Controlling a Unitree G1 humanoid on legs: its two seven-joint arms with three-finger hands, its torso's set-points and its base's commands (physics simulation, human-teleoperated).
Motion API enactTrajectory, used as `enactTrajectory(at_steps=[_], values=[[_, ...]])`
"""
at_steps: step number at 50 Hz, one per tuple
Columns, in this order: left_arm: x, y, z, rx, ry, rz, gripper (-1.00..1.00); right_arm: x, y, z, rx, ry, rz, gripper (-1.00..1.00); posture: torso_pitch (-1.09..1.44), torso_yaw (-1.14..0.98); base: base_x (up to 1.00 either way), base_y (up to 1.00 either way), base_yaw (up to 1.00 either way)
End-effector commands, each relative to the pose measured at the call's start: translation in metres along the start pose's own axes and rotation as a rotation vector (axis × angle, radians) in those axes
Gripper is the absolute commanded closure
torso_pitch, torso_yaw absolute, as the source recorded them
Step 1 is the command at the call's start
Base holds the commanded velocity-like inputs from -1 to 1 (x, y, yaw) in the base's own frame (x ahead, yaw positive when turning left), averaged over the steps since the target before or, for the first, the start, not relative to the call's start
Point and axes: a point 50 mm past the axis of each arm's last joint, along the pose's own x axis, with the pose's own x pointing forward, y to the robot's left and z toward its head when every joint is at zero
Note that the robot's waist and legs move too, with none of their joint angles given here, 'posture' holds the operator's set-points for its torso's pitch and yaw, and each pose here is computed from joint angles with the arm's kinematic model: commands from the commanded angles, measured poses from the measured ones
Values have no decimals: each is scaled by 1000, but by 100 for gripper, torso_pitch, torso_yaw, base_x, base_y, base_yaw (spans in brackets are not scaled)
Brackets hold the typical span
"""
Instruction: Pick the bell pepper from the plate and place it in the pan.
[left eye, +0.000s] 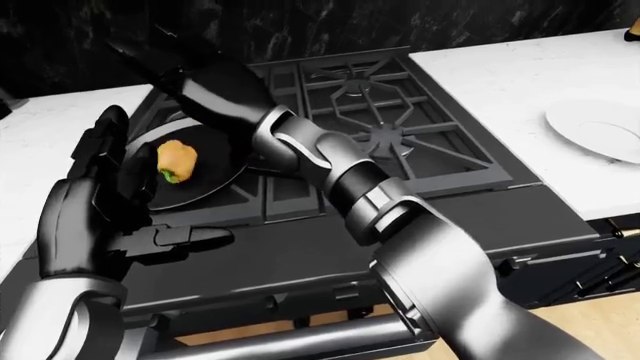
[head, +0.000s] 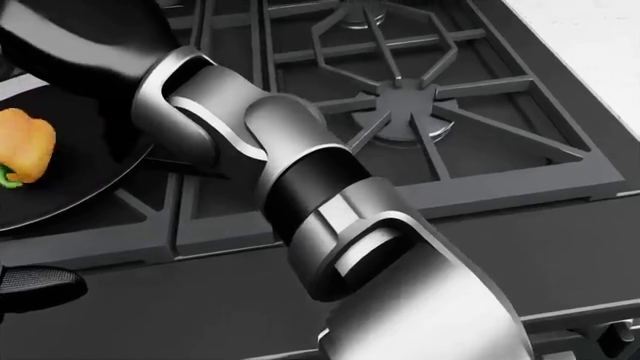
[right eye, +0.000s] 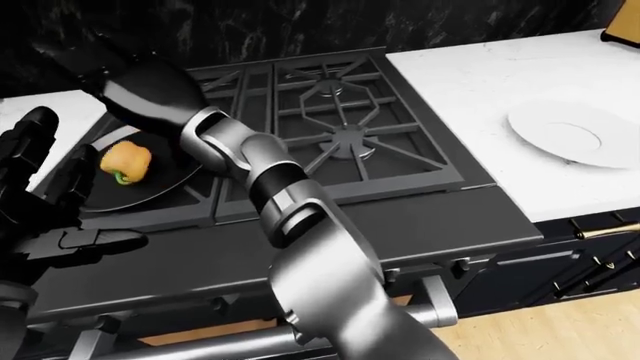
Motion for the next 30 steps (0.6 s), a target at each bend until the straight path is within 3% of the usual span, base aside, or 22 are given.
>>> enactTrajectory(at_steps=[1, 7, 15, 19, 23, 30], values=[[-2, 0, 10, 9, -66, 4, -100, 9, -24, 0, -10, -11, -76, -100, 0, 0, 0, 0, 0], [0, -1, 7, 12, -61, 2, -100, 0, -33, -21, 34, 48, -32, -100, 0, 0, 0, 0, 0], [5, -7, 9, 23, -65, -8, -100, -8, -74, -43, 105, 109, -32, -100, 0, 0, 0, 0, 0], [9, -9, 12, 31, -72, -21, -100, -23, -93, -52, 117, 143, -39, -100, 0, 0, 0, 0, 0], [17, -15, 22, 45, -96, -55, -100, -46, -119, -58, 194, 209, -63, -100, 0, 0, 0, 0, 0], [30, -26, 37, 64, -130, -102, -100, -90, -136, -44, 269, 270, -46, -100, 0, 0, 0, 0, 0]])
